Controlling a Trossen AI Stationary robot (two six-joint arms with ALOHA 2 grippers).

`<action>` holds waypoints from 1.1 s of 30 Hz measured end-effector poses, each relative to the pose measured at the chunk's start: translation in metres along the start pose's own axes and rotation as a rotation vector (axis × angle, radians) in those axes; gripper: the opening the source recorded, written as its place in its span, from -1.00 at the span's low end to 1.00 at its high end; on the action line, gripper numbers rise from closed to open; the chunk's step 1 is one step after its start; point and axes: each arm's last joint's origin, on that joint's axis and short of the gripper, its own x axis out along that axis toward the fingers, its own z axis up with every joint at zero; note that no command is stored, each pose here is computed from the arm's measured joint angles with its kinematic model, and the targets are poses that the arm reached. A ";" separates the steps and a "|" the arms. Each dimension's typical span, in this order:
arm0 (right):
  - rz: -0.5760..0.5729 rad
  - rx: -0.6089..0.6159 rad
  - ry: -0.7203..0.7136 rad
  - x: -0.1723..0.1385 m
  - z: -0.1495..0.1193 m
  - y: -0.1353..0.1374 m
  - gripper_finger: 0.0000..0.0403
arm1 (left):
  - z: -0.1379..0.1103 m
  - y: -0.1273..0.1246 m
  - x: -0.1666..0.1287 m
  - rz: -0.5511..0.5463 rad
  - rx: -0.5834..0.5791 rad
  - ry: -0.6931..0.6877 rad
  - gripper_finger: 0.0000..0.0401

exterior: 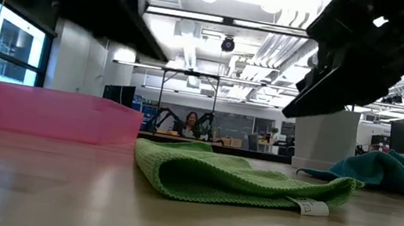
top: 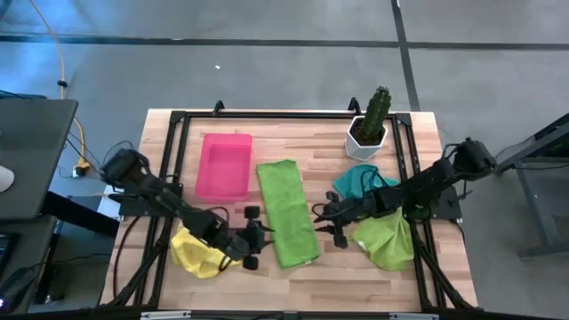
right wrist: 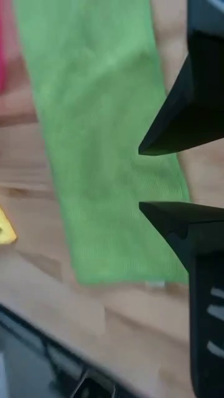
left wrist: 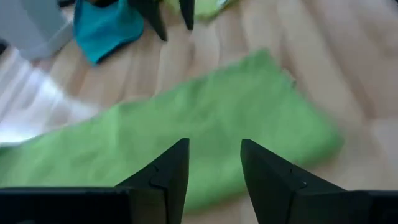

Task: Roll microfiber towels into tight, uniform cylinder then place into a basket
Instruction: Roll the green microfiber cloth

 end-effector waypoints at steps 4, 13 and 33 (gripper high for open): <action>0.077 0.059 0.015 0.002 0.002 0.008 -0.39 | 0.000 -0.012 0.013 -0.095 -0.068 0.017 -0.33; 0.163 -0.029 -0.001 0.010 -0.003 0.030 -0.39 | 0.001 -0.012 0.024 -0.253 -0.137 0.031 -0.33; 0.088 -0.286 0.096 0.020 -0.001 0.059 -0.15 | 0.005 -0.030 0.014 -0.342 -0.233 0.011 -0.33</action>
